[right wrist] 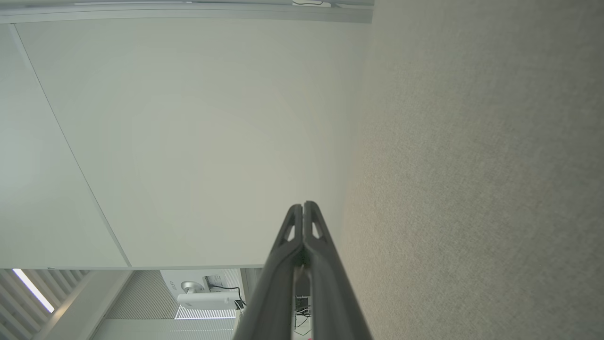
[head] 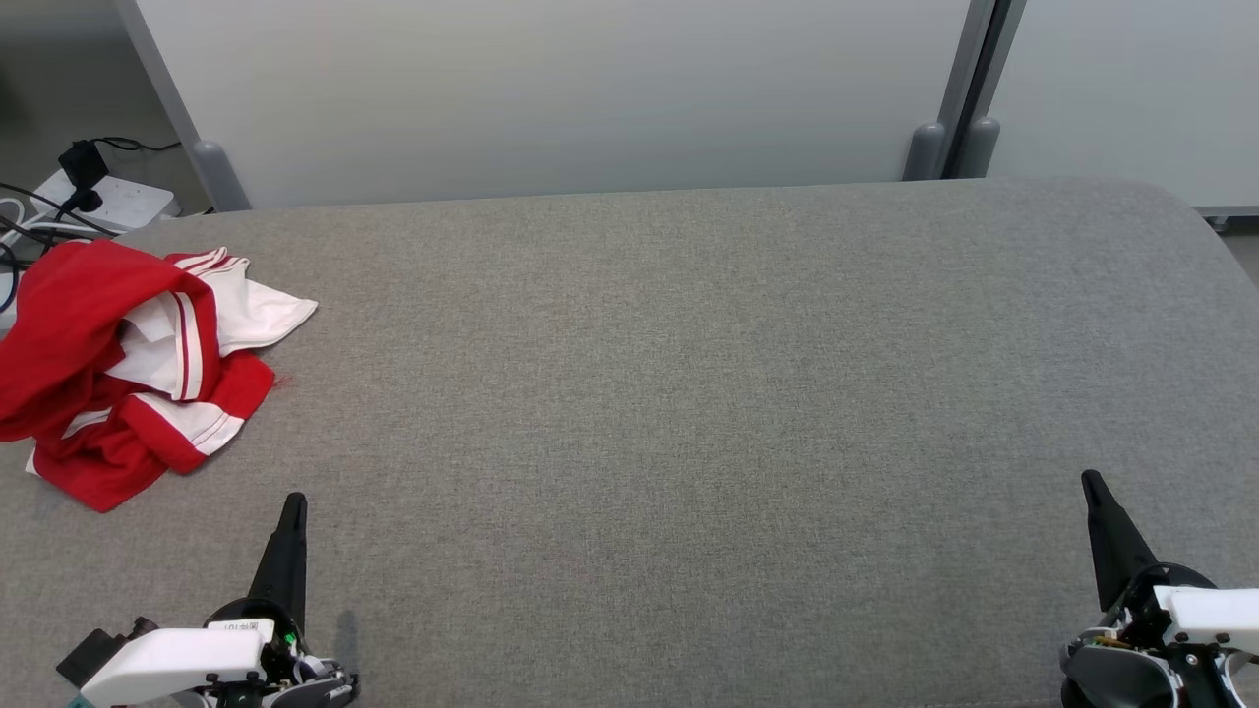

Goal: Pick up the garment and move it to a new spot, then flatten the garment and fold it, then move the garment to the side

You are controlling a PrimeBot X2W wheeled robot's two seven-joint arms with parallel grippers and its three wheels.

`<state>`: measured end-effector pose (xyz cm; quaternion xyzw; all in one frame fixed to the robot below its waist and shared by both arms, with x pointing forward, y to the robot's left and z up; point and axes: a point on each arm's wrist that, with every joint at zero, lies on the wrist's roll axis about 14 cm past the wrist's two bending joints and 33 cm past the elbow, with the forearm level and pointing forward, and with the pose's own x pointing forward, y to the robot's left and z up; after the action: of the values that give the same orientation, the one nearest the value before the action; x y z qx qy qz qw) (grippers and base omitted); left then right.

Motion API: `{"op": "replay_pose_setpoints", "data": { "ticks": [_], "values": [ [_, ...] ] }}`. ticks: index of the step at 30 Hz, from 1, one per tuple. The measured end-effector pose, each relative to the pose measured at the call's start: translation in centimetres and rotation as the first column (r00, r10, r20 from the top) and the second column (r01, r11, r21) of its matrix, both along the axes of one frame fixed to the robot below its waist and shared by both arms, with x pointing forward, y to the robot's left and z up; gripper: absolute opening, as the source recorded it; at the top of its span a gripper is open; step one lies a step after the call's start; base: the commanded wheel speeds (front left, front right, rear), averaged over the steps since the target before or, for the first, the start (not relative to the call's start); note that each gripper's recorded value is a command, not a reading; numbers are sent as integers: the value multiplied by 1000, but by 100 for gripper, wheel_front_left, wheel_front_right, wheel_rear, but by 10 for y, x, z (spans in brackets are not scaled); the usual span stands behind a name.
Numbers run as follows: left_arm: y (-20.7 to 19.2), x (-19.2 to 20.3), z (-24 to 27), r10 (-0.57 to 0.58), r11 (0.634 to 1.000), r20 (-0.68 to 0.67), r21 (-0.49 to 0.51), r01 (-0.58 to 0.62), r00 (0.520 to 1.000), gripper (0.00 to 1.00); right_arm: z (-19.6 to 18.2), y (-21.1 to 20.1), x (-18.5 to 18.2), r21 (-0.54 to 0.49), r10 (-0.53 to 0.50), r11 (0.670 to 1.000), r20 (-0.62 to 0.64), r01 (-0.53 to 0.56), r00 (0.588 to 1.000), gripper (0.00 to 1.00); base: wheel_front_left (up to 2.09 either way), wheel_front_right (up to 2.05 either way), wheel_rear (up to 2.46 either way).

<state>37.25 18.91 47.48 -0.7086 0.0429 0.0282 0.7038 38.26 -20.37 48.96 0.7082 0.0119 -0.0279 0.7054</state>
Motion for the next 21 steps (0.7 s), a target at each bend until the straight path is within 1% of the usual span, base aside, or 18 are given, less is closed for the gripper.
{"op": "replay_pose_setpoints", "data": {
  "ticks": [7, 8, 15, 21],
  "values": [
    [0, 0, 0, 0, 1000, 0, 0, 0, 1000, 0, 0, 0, 0, 0, 0, 1000, 0, 0, 1000, 0, 0, 0, 0],
    [0, 0, 0, 0, 1000, 0, 0, 0, 1000, 100, 0, 0, 0, 0, 0, 1000, 0, 0, 1000, 100, 0, 0, 0],
    [-7, -26, -46, 3, 1000, -145, -31, -7, 989, 100, -42, 9, -20, 34, 6, 999, -128, -2, 992, 100, 0, 0, 0],
    [-6, -25, -46, 7, 1000, -144, -20, -10, 990, 100, -39, 11, -18, 24, 10, 1000, -120, -7, 993, 100, 0, 0, 0]
  ]
}}
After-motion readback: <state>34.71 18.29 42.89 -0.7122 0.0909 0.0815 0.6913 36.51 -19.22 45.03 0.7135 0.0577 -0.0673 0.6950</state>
